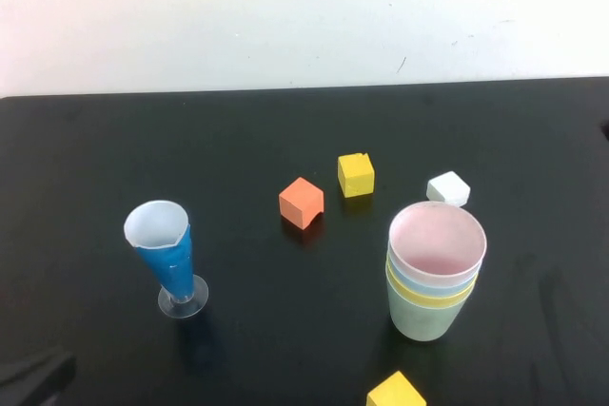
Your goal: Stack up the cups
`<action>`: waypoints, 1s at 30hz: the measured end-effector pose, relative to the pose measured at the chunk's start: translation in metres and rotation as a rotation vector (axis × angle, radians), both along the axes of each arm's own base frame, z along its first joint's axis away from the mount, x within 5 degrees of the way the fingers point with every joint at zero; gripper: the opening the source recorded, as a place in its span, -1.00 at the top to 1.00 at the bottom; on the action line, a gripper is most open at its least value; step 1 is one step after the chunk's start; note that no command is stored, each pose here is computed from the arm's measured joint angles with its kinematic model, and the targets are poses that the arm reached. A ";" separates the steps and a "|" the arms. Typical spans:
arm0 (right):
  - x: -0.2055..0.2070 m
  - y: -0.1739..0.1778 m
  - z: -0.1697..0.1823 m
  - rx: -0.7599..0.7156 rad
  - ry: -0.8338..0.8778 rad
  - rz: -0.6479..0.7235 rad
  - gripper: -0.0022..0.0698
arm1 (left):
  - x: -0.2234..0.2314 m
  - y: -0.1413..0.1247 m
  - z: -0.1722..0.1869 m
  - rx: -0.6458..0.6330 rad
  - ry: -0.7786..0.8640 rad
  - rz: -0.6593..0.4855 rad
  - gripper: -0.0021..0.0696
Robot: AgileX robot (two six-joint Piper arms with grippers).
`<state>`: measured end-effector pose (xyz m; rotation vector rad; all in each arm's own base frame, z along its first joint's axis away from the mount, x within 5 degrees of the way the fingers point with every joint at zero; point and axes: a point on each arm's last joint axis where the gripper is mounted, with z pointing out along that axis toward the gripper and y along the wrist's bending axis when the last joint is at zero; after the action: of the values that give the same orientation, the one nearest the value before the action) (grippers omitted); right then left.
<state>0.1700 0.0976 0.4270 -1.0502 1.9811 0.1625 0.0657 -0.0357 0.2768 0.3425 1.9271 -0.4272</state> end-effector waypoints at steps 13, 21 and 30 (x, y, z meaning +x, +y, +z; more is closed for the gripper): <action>-0.085 -0.038 -0.095 0.180 -0.311 0.028 0.83 | 0.000 0.004 -0.028 0.039 -0.196 0.005 0.95; -0.091 -0.044 -0.122 0.203 -0.346 -0.006 0.90 | 0.000 0.004 -0.050 0.065 -0.123 0.004 0.95; -0.090 -0.043 -0.151 0.164 -0.269 -0.008 0.90 | -0.002 0.007 -0.064 0.117 -0.018 0.013 0.95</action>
<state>0.0799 0.0544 0.2759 -0.9078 1.6992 0.1676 0.0638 -0.0291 0.2132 0.4082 1.9400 -0.3024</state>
